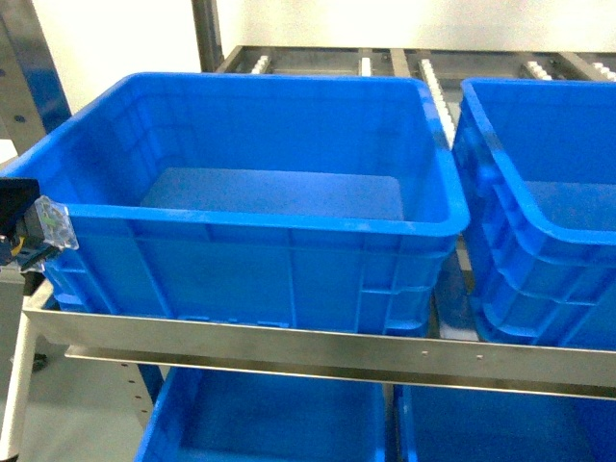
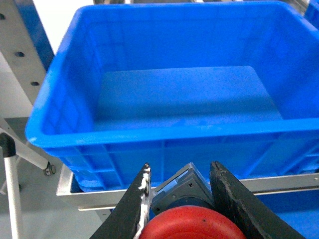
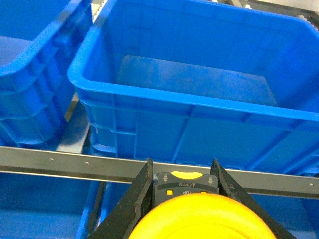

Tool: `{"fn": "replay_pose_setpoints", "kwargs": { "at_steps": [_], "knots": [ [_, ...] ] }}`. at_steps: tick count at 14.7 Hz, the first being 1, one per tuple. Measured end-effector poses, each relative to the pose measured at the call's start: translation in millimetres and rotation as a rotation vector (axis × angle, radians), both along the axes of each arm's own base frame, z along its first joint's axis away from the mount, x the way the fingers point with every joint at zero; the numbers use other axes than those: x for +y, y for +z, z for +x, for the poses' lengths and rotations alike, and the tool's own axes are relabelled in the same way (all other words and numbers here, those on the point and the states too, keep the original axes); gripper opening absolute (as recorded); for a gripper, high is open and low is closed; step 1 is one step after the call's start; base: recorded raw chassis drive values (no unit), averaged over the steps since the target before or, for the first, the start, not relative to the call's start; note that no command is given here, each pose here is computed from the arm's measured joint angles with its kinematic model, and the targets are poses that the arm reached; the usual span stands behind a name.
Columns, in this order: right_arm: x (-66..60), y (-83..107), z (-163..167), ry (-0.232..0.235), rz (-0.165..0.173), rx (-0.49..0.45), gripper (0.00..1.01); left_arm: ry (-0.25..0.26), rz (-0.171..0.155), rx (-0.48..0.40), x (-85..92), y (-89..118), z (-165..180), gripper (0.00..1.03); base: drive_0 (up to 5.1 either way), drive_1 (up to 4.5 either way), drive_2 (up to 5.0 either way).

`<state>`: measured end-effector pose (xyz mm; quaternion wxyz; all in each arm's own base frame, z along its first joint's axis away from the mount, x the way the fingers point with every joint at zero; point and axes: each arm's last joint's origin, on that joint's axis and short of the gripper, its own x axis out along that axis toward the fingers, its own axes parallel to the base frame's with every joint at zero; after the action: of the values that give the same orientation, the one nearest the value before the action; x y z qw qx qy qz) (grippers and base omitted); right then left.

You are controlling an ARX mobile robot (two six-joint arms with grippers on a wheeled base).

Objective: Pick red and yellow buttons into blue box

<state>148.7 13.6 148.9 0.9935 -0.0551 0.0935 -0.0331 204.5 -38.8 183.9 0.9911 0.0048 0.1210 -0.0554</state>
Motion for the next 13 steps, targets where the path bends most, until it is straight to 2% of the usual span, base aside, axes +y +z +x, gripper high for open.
{"fn": "replay_pose_setpoints", "kwargs": {
  "at_steps": [13],
  "knots": [
    [0.0,0.7,0.0,0.0,0.001,-0.007,0.29,-0.001,-0.001,-0.004,0.0,0.5,0.1,0.3,4.9,-3.37,-1.3]
  ]
}}
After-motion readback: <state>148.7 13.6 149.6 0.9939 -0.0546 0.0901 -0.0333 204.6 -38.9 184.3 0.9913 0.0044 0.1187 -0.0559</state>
